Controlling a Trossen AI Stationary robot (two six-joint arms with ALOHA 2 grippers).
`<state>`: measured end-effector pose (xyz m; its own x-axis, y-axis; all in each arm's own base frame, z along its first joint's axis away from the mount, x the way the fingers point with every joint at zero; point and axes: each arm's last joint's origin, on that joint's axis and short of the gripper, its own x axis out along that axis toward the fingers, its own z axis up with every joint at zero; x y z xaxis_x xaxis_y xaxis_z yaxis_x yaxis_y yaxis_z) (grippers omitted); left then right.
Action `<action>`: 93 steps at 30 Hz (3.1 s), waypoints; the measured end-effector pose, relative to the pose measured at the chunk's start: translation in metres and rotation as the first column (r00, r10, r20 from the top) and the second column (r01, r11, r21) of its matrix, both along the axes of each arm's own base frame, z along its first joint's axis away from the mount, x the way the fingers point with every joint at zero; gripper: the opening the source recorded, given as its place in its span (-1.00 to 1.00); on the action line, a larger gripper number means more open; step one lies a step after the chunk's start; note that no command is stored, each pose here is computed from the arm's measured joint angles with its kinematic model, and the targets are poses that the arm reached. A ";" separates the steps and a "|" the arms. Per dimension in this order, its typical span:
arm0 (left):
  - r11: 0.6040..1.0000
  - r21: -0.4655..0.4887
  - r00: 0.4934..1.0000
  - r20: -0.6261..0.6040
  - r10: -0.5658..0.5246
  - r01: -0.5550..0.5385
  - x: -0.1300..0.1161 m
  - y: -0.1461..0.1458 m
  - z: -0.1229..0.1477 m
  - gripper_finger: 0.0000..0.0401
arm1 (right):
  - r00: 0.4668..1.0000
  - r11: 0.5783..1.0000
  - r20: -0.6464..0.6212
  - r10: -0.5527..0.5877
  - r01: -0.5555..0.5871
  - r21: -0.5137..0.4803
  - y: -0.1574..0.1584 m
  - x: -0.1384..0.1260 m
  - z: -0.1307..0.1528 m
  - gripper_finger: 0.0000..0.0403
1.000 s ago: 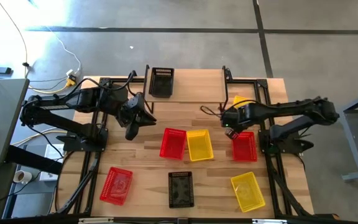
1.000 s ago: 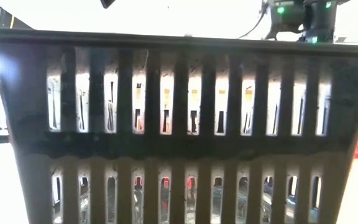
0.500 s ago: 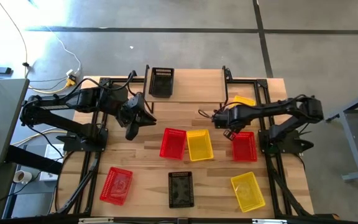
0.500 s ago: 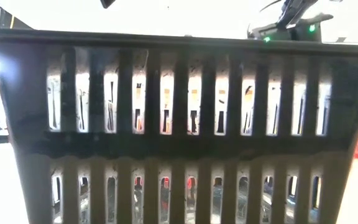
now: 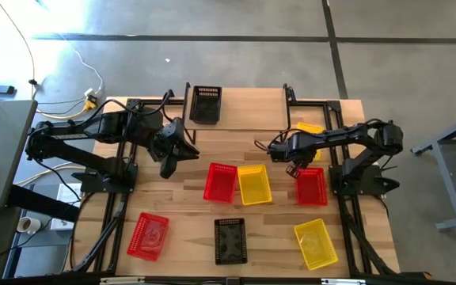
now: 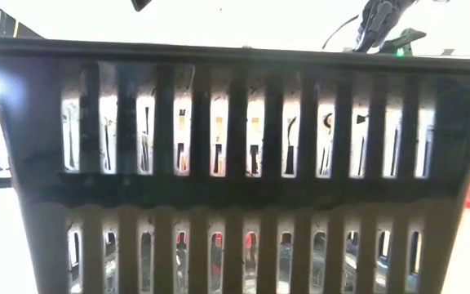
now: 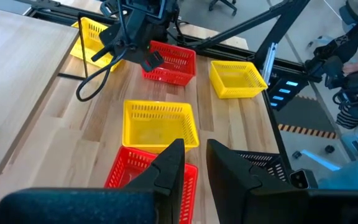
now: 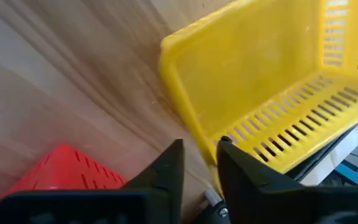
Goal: Stack baskets on shelf by color
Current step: Put the top yellow basket on the shelf
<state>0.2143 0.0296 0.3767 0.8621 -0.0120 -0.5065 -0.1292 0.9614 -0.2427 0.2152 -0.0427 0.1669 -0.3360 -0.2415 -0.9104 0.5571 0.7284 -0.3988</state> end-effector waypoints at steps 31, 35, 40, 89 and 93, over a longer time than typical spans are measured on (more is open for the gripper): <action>1.000 0.005 1.000 -0.001 0.007 -0.007 0.000 0.000 0.000 -0.70 | 0.990 0.991 0.091 -0.104 0.111 -0.075 0.033 -0.004 0.060 -1.00; 1.000 0.005 1.000 -0.001 0.007 -0.007 0.000 0.000 0.000 -0.70 | 0.980 0.984 0.164 -0.115 0.134 -0.115 0.040 -0.002 0.082 -1.00; 1.000 0.005 1.000 -0.001 0.007 -0.007 0.000 0.000 0.000 -0.70 | 0.966 0.970 0.224 -0.132 0.172 -0.170 0.043 0.001 0.111 -1.00; 0.989 0.006 0.986 -0.068 0.150 -0.150 -0.003 0.003 -0.005 -0.70 | 0.865 0.828 0.199 0.460 -0.337 -0.448 -0.047 0.053 0.215 -1.00; 0.989 0.006 0.986 -0.067 0.150 -0.150 -0.003 0.003 -0.005 -0.70 | 0.867 0.853 0.190 0.460 -0.373 -0.365 -0.049 0.067 0.198 -1.00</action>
<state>0.2109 0.0329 0.3716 0.8180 0.1151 -0.5635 -0.2877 0.9303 -0.2276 0.2821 -0.0919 0.3654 0.0989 -0.5840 -0.8057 0.3430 0.7801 -0.5233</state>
